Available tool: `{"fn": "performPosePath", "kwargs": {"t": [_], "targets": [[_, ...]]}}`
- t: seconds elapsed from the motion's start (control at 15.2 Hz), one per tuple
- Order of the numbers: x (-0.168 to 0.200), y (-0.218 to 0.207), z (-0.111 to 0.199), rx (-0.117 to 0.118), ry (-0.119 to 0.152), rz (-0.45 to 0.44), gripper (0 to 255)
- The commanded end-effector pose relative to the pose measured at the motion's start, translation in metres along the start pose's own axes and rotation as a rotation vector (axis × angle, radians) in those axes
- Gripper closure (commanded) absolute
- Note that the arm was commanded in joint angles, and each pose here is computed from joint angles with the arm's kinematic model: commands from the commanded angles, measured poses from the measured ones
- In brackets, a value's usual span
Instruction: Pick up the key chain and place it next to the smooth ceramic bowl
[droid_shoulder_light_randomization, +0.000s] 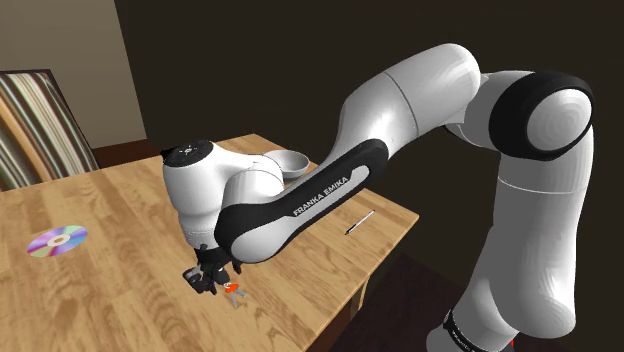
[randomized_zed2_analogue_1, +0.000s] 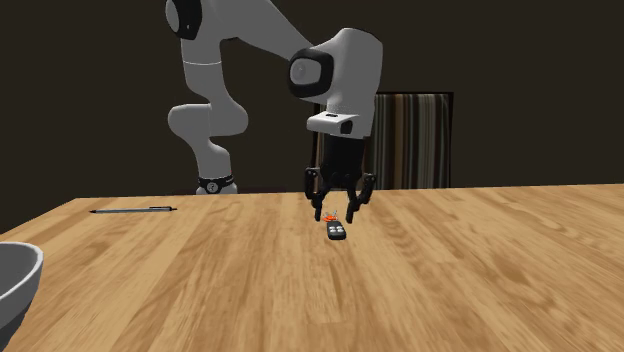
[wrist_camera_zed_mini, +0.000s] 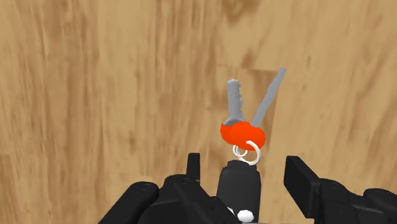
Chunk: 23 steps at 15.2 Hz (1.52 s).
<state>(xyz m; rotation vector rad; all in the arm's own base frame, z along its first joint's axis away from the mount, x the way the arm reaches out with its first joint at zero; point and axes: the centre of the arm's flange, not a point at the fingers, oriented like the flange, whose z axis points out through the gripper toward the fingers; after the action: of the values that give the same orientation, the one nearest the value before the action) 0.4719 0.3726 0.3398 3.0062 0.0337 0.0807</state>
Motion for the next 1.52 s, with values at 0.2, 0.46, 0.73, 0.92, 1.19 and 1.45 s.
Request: {"fn": "performPosePath", "kwargs": {"t": [0.2,0.46,0.73,0.92,1.19,1.45], "targets": [[0.0,0.0,0.0,0.0,0.0,0.0,255],[0.0,0.0,0.0,0.0,0.0,0.0,255],[0.001,0.002,-0.016,0.0,0.0,0.0,255],[0.002,0.004,-0.031,0.0,0.0,0.0,255],[0.003,0.007,-0.052,0.0,0.0,0.0,255],[0.004,0.01,-0.073,0.0,0.0,0.0,255]]}}
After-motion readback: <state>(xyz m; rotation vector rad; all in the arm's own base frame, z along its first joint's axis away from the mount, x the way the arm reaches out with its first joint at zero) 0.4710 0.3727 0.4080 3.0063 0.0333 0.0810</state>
